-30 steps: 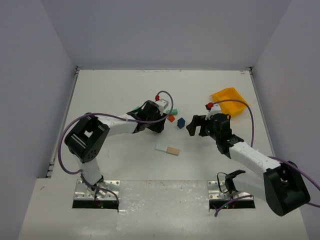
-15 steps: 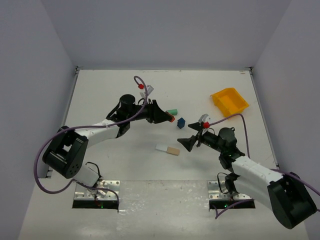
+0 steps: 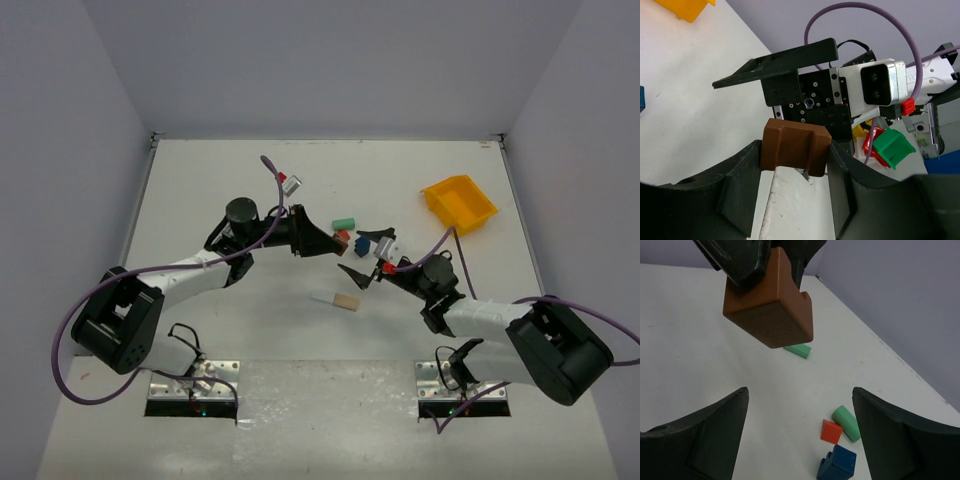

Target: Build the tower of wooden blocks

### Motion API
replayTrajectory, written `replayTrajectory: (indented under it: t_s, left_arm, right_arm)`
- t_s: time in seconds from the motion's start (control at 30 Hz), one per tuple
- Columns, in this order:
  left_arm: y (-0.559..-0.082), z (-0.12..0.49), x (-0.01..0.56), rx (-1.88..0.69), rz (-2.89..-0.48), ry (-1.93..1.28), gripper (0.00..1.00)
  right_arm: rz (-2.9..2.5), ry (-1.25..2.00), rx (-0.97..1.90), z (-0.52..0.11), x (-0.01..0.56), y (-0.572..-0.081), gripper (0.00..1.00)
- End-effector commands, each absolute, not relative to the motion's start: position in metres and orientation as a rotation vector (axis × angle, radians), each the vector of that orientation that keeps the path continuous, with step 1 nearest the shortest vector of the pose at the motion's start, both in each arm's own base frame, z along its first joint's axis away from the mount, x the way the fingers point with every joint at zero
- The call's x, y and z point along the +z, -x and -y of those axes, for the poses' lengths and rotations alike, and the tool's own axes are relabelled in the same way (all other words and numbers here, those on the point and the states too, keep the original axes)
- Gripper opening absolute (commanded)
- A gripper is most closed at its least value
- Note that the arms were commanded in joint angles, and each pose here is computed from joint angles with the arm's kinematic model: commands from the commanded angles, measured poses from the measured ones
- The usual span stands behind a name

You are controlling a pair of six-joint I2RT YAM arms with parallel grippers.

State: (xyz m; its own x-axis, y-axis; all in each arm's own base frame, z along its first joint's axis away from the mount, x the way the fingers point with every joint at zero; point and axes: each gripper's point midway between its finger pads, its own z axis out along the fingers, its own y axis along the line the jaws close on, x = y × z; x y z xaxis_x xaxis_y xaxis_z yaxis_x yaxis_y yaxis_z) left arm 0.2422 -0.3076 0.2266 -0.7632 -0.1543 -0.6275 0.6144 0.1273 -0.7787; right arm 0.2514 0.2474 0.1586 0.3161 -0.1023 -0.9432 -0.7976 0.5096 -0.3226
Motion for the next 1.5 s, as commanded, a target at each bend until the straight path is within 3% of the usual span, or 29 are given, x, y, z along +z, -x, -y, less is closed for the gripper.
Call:
replayTrajectory:
  t_s: [0.0,0.43,0.67,0.8,1.03,1.2,1.3,1.47]
  left_arm:
    - [-0.234,0.306,0.244,-1.721,-1.742,-0.492,0.0]
    - [-0.232,0.306,0.246,-1.738,-1.732,-0.476,0.0]
    - [-0.235,0.306,0.246,-1.727,-1.728,-0.46,0.0]
    - [-0.234,0.306,0.247,-1.732,-1.722,-0.464,0.0]
    - [-0.24,0.306,0.241,-1.715,-1.748,-0.422,0.0]
    - [-0.246,0.305,0.235,-1.702,-1.768,-0.369,0.0]
    - [-0.244,0.306,0.236,-1.733,-1.76,-0.36,0.0]
    - [-0.241,0.306,0.243,-1.765,-1.728,-0.362,0.0]
  right_arm:
    - [-0.908,0.878,0.54,-0.253,0.23,-0.25,0.84]
    - [-0.767,0.888,0.646,-0.27,0.264,-0.227,0.77]
    - [-0.73,0.837,0.681,-0.276,0.275,-0.221,0.68]
    - [-0.739,0.795,0.686,-0.277,0.28,-0.225,0.42]
    - [-0.77,0.758,0.683,-0.272,0.282,-0.227,0.19]
    - [-0.858,0.697,0.659,-0.258,0.275,-0.233,0.17]
    - [-0.896,0.773,0.717,-0.269,0.272,-0.226,0.34]
    - [-0.914,0.818,0.784,-0.278,0.271,-0.218,0.43]
